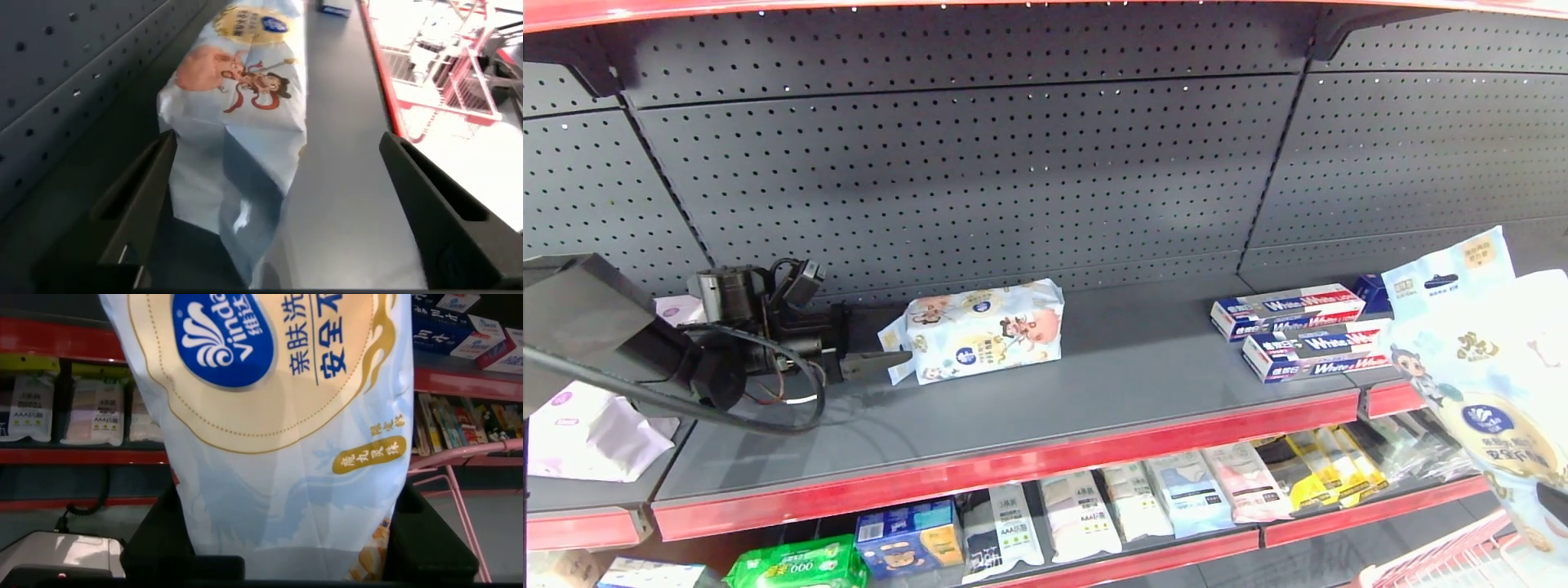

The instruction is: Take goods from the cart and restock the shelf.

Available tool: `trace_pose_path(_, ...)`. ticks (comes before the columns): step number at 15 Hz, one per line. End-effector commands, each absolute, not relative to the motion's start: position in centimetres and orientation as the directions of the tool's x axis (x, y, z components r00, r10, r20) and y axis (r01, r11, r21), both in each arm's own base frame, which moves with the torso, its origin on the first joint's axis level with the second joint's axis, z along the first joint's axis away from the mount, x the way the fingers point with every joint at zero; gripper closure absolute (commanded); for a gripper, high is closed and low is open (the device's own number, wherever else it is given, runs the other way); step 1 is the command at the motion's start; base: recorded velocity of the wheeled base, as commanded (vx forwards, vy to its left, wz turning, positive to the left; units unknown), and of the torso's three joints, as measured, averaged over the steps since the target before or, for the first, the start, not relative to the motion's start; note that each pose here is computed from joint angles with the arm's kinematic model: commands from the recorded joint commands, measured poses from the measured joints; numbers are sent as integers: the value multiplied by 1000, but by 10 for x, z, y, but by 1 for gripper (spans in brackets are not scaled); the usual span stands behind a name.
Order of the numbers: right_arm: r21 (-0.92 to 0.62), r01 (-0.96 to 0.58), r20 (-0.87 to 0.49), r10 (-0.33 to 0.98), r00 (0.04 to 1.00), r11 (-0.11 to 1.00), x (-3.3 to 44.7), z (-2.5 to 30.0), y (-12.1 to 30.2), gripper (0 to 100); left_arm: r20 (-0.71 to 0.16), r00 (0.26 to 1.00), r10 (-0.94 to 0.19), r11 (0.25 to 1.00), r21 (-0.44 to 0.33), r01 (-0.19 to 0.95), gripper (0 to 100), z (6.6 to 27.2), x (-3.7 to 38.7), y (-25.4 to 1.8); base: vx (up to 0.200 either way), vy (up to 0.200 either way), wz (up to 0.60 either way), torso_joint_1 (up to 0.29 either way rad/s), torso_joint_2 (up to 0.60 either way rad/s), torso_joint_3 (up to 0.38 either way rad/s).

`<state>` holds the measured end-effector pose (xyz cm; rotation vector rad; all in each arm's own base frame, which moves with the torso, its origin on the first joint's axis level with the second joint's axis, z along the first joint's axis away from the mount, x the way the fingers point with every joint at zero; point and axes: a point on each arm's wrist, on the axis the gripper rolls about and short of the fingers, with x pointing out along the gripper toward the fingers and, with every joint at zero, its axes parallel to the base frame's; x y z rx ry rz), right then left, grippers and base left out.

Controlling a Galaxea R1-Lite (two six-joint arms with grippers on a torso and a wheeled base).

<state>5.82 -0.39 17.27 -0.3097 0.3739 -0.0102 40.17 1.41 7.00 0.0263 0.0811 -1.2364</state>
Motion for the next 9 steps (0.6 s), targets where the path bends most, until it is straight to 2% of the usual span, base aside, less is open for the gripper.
trace_pose_path(1,-302,-48,-360,-68,931,952,58,172,-4,100,-77,317,-945,320,-32,947,0,67,398,12,0,0,0,0,0,0)
trace_pose_path(4,-304,-52,-370,-67,927,951,58,169,-4,100,-79,312,-947,316,-44,948,0,63,396,12,0,0,0,0,0,0)
trace_pose_path(7,-320,-49,-373,-78,925,946,57,167,-4,100,-65,303,-951,303,15,953,0,67,399,8,0,0,0,0,0,0)
trace_pose_path(9,-320,-50,-376,-78,924,946,57,166,-4,100,-63,288,-956,287,29,958,0,63,401,1,0,0,0,0,0,0)
